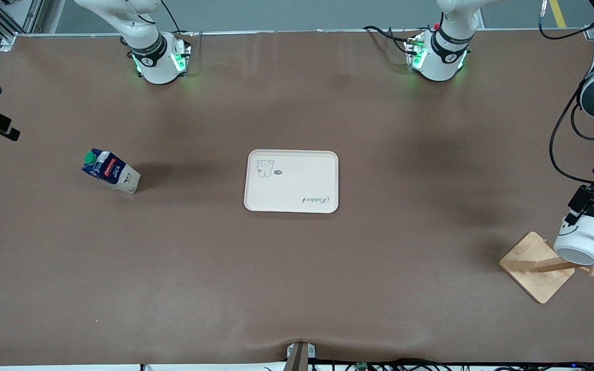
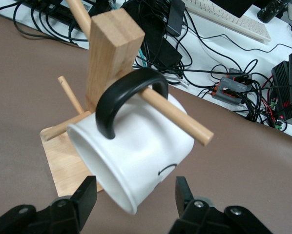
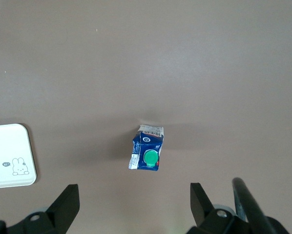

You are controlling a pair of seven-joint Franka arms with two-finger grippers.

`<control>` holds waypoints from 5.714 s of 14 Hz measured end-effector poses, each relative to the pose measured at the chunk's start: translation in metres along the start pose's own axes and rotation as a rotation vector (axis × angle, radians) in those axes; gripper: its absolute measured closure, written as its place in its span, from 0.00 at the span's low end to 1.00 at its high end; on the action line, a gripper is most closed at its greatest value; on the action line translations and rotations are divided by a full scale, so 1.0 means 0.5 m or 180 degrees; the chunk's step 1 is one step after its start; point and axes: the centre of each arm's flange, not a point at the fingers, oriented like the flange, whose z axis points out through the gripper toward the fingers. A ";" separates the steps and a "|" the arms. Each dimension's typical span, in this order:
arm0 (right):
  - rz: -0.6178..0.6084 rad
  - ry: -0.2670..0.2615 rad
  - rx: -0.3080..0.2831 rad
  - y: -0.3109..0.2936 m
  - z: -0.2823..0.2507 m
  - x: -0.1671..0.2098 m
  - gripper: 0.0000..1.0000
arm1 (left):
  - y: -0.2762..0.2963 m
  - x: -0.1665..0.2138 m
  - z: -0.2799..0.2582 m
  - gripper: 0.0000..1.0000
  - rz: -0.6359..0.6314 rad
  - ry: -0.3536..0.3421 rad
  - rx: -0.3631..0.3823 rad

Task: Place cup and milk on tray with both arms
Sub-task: 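Reach the left gripper to the white mug and grasp its rim, then lift the mug off the stand with the left gripper toward the tray, then lower the mug onto the tray while the right gripper grasps the carton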

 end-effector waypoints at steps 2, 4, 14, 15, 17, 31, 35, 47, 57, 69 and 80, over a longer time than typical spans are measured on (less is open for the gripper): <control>0.0000 0.0000 0.0000 0.000 0.000 0.000 0.00 | -0.003 0.007 0.012 0.32 0.0034 -0.0001 -0.0006; 0.0000 0.0000 0.0000 0.000 0.000 0.000 0.00 | 0.000 0.012 0.021 0.36 0.0032 0.0016 -0.0018; -0.0012 -0.0123 -0.0003 -0.004 0.042 0.024 0.00 | 0.082 0.018 0.033 0.92 0.0182 0.0048 -0.0139; -0.0014 -0.0116 -0.0003 -0.005 0.040 0.024 0.00 | 0.089 0.018 0.033 0.92 0.0196 0.0052 -0.0150; -0.0017 -0.0092 -0.0003 -0.005 0.033 0.024 0.00 | 0.104 0.017 0.024 0.92 0.0227 0.0064 -0.0171; -0.0012 -0.0137 -0.0004 -0.004 0.048 0.035 0.00 | 0.292 -0.168 -0.015 0.92 0.0290 -0.0370 -0.0378; 0.0002 -0.0257 -0.0006 0.000 0.083 0.051 0.00 | 0.406 -0.235 0.022 0.92 0.0004 -0.0724 -0.0397; 0.0000 -0.0568 -0.0009 -0.001 0.198 0.101 0.00 | 0.757 -0.469 0.060 0.92 -0.0229 -0.2176 0.0331; 0.0021 -0.0603 -0.0096 0.015 0.337 0.175 0.00 | 0.982 -0.710 0.118 0.92 -0.0540 -0.2397 0.0958; 0.0427 -0.0529 -0.0110 0.019 0.496 0.000 0.00 | 1.081 -0.771 0.314 0.92 -0.0768 -0.2337 0.1148; 0.0832 -0.0494 -0.0153 -0.001 0.567 -0.056 0.00 | 1.052 -0.805 0.344 0.92 -0.0723 -0.2463 0.1407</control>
